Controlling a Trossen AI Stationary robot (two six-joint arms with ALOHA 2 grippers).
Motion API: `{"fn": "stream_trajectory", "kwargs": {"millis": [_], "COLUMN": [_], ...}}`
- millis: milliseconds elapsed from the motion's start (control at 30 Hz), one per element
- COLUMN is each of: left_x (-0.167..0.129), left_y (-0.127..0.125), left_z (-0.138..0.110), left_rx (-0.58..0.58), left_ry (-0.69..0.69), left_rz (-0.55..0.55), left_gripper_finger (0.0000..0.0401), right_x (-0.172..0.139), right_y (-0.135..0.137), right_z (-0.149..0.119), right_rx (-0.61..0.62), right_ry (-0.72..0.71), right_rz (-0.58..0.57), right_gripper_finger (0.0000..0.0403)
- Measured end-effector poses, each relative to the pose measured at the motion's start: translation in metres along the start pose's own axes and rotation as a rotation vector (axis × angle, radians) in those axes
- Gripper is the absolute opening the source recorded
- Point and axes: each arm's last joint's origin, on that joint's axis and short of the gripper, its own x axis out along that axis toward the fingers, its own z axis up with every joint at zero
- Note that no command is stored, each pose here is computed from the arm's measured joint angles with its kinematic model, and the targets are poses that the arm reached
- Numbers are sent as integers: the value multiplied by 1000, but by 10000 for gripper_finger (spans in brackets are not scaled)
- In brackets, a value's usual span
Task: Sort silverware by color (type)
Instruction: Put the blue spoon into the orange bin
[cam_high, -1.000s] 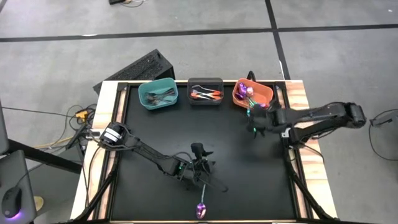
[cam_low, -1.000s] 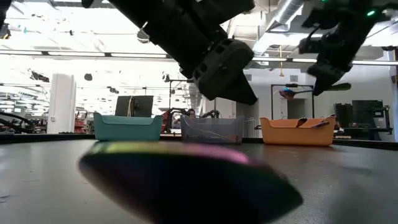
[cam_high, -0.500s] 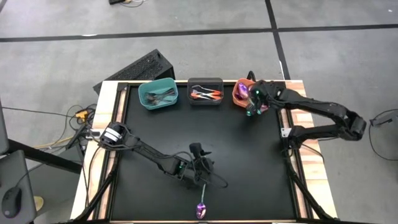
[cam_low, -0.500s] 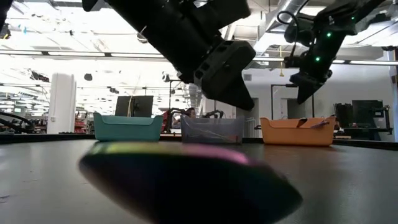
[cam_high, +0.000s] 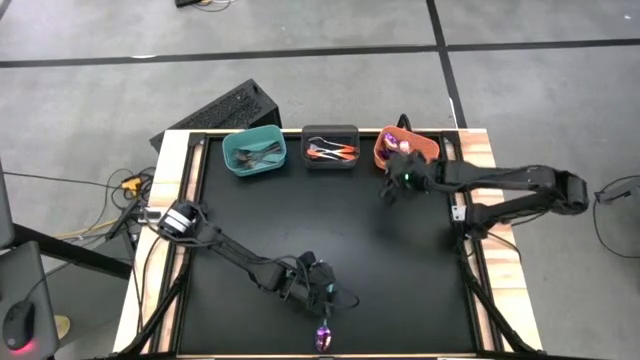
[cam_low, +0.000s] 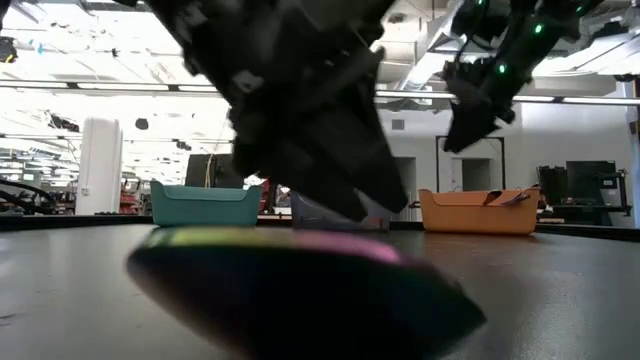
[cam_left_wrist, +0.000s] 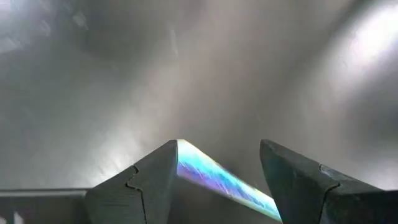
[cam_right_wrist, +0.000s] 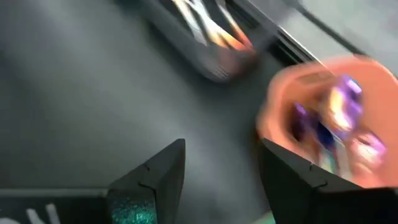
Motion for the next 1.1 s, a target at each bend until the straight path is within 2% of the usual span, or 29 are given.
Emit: {"fn": "stream_trajectory", "kwargs": {"millis": [167, 233, 333, 500, 800, 1100], "left_x": [-7, -9, -12, -16, -23, -31], "left_y": [-9, -13, -19, -25, -35, -46], "left_z": [-14, -18, -18, -19, -28, -29], "left_rx": [-12, -81, -283, -353, -489, -533], "left_ry": [99, 112, 143, 149, 124, 65], "left_rz": [-52, -62, -89, -103, -95, -107], "left_gripper_finger": [215, 215, 215, 215, 194, 144], "right_x": [-18, -26, -37, -54, -67, -67], "right_y": [39, 52, 67, 86, 98, 97], "right_z": [-4, -8, -17, -31, -42, -44], "right_rx": [-48, -55, -52, -65, -101, -121], "right_ry": [-118, -140, -165, -199, -221, -209], "right_rz": [106, 139, 162, 208, 248, 243], "right_gripper_finger": [209, 208, 207, 207, 207, 207]}}
